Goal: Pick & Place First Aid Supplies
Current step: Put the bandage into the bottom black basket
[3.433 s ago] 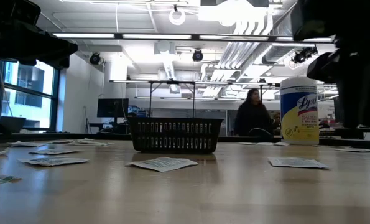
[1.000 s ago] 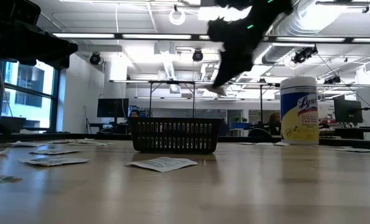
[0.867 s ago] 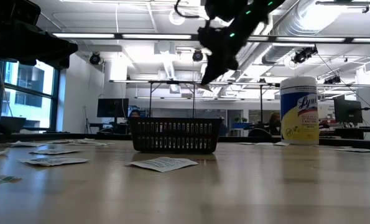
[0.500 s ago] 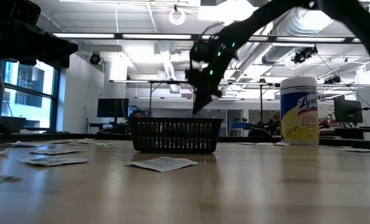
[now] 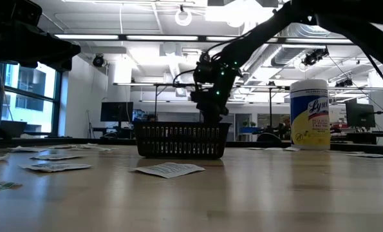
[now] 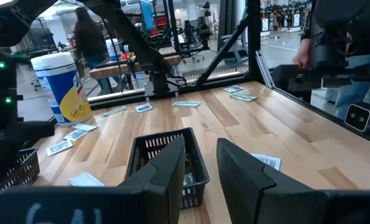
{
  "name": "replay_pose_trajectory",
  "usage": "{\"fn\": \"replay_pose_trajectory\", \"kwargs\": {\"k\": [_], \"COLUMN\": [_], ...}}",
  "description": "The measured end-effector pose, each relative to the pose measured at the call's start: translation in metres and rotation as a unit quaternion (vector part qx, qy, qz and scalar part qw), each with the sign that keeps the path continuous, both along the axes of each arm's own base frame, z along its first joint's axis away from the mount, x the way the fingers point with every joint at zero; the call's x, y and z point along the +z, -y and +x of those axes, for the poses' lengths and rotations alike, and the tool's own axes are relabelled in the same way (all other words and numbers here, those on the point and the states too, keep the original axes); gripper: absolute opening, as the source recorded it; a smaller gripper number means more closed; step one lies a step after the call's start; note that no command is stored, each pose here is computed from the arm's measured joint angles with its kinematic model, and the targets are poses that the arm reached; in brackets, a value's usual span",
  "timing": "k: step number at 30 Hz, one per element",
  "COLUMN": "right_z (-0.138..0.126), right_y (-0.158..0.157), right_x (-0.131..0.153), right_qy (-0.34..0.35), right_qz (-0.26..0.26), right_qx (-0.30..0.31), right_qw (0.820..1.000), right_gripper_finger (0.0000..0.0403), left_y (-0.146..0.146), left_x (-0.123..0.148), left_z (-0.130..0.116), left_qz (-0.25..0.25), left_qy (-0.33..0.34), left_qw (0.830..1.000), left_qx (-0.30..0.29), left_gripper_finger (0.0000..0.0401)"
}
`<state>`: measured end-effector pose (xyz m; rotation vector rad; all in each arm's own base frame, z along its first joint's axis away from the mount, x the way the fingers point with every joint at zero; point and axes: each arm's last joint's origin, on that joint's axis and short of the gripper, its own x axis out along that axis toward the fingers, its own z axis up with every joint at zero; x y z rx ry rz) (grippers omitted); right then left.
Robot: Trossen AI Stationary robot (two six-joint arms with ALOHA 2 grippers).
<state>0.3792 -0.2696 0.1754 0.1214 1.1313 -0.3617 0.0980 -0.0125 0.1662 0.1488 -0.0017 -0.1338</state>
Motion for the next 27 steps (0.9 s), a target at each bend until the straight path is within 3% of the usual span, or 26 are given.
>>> {"fn": "replay_pose_trajectory", "kwargs": {"k": [3,6,11,17,21,27], "right_z": [-0.001,-0.007,-0.026,-0.058,-0.081,-0.123], "right_y": [-0.001,-0.016,-0.068,-0.136,-0.187,-0.272], "right_x": [0.005,0.028,0.08,0.13,0.125,0.089], "right_qy": [-0.007,-0.027,-0.111,-0.14,-0.138,-0.143], "right_qz": [-0.011,-0.019,-0.043,-0.01,0.016,0.091], "right_qx": [-0.006,-0.006,0.001,-0.046,-0.073,-0.119], "right_qw": [1.0,0.999,0.993,0.989,0.988,0.978], "right_gripper_finger": [0.0077,0.01,0.0113,0.0113,0.0113,0.0113], "left_y": [0.0,0.0,0.0,0.0,0.0,0.0], "left_x": [0.0,0.0,0.0,0.0,0.0,0.0], "left_z": [0.0,0.0,0.0,0.0,0.0,0.0], "left_qz": [0.0,0.0,0.0,0.0,0.0,0.0], "left_qy": [0.0,0.0,0.0,0.0,0.0,0.0], "left_qw": [1.0,1.0,1.0,1.0,1.0,1.0], "left_qx": [0.0,0.0,0.0,0.0,0.0,0.0], "left_gripper_finger": [0.0092,0.0092,0.0092,0.0092,0.0092,0.0092]}}
